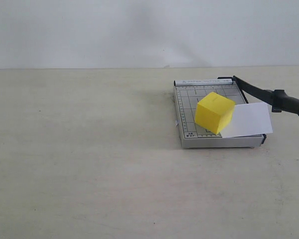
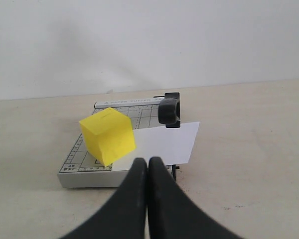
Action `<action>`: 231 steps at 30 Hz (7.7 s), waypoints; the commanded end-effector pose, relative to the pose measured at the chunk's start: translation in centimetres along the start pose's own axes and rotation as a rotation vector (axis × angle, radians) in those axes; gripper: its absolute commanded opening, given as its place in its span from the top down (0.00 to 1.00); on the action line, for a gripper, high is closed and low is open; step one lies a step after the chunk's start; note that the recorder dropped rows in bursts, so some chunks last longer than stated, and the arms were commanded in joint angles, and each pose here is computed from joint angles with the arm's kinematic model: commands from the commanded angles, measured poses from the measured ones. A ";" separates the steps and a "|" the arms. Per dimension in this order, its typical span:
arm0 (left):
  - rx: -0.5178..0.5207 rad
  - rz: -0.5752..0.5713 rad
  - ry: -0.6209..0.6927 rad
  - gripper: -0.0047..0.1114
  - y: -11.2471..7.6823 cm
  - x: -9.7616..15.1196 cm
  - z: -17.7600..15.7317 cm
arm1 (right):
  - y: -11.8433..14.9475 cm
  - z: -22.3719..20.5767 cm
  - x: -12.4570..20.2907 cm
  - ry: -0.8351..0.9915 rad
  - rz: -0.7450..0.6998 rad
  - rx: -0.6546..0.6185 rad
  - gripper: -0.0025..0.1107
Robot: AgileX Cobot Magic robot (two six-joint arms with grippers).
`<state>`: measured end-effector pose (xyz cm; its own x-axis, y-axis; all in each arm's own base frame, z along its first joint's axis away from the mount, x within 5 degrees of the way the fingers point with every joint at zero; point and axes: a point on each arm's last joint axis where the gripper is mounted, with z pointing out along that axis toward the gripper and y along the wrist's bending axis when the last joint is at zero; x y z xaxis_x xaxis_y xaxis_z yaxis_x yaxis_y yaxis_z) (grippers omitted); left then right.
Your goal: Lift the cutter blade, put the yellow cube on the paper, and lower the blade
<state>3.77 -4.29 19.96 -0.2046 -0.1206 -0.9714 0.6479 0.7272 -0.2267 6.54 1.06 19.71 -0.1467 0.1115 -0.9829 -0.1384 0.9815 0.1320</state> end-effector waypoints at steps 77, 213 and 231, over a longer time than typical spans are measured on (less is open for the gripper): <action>-0.145 0.204 -0.269 0.92 1.1 -2.5 -0.4 | 0.0 0.0 -0.1 -0.006 -0.013 0.001 0.98; -0.793 0.116 -0.052 0.92 4.6 -0.4 -1.7 | -1.1 22.5 -12.0 1.119 -0.107 -0.032 0.45; -0.793 0.116 -0.052 0.92 4.6 -0.4 -1.7 | -1.8 23.5 -10.0 1.190 -0.122 -0.014 0.59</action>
<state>5.57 0.27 19.51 -0.1195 -0.0117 -0.9928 -0.0526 0.9986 -0.0054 31.20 2.14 26.56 -0.9431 -0.2004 -0.2652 -0.2242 0.9725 0.0625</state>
